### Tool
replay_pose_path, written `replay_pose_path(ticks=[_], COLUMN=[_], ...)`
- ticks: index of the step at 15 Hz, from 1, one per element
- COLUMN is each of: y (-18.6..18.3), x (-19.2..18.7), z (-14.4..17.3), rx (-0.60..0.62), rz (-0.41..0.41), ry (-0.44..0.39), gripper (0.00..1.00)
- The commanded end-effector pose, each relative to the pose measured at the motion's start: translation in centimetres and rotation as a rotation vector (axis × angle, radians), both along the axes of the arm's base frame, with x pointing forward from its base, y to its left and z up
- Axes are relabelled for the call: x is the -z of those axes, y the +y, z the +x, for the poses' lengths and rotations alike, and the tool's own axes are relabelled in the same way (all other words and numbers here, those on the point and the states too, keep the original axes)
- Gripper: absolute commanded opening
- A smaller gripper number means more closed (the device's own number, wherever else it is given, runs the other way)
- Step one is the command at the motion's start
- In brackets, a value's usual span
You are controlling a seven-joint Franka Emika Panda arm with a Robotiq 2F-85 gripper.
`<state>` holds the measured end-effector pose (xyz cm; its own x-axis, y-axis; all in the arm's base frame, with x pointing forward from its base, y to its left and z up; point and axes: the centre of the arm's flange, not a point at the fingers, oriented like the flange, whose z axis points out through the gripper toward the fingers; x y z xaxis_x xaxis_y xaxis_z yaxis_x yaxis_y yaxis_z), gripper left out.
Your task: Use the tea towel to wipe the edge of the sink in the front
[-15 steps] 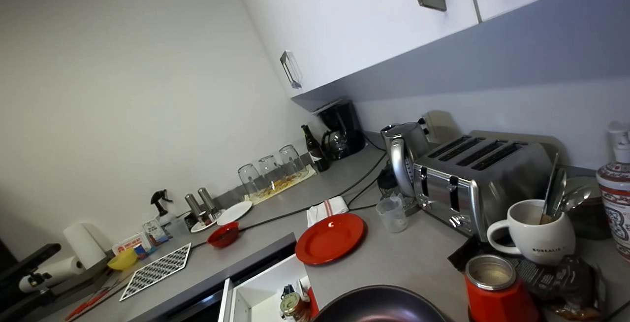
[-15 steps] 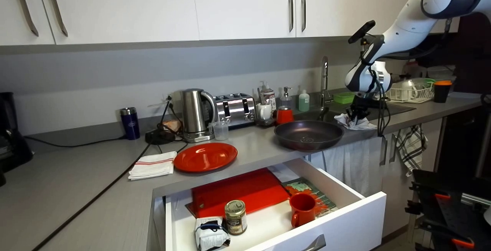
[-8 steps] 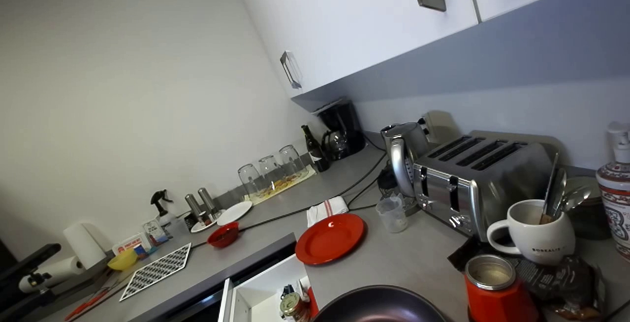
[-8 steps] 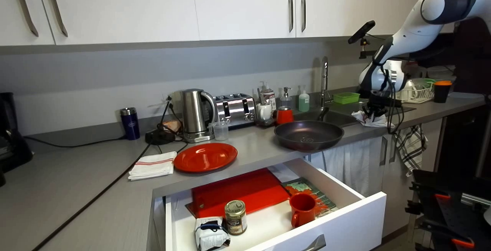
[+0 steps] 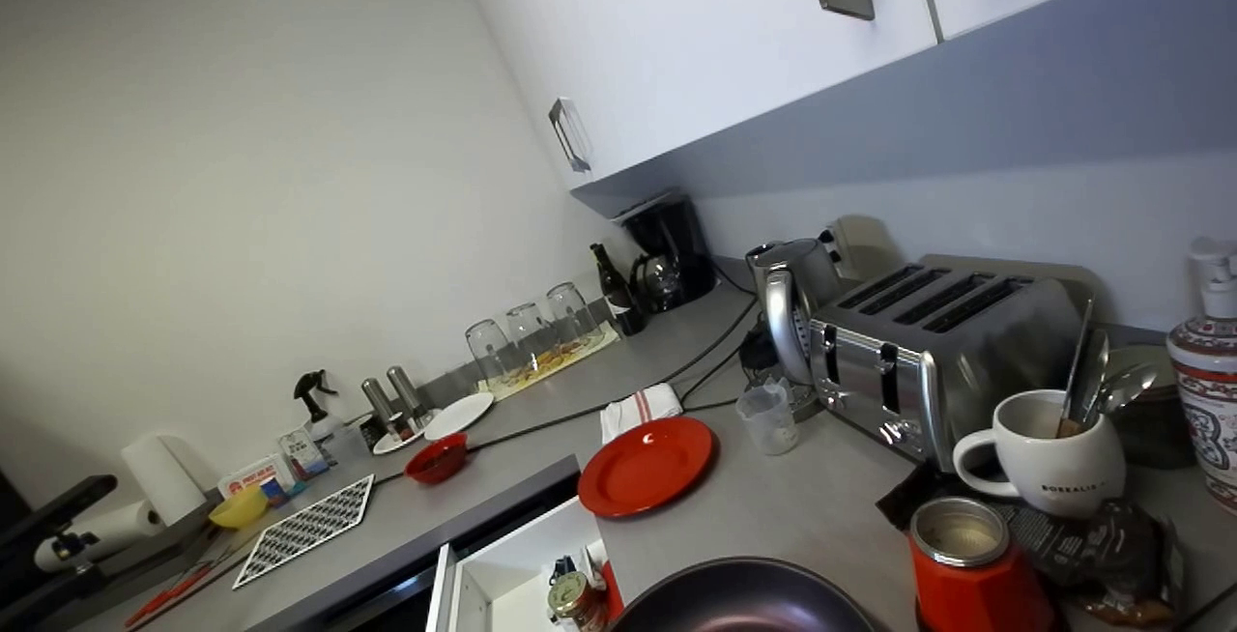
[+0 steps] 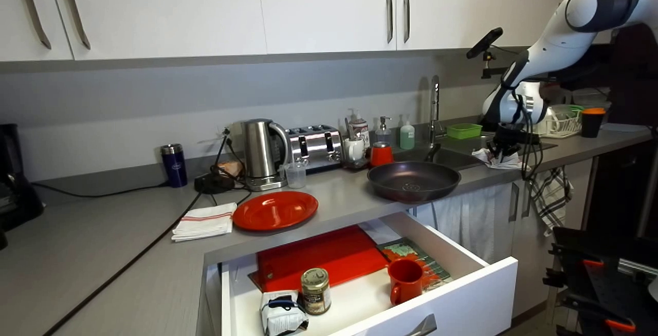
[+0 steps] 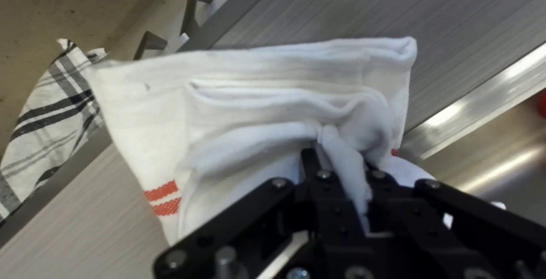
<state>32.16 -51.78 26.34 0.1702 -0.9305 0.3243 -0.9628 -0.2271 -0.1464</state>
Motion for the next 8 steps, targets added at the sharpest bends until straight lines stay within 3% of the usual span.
replay_pose_path(ticks=[1, 8], y=[7.6, 19.0], x=[2.3, 1.3], z=[2.0, 4.4], rx=[-0.16, -0.427], rz=[-0.011, -0.085], ry=[0.036, 0.002], gripper=[0.06, 0.06])
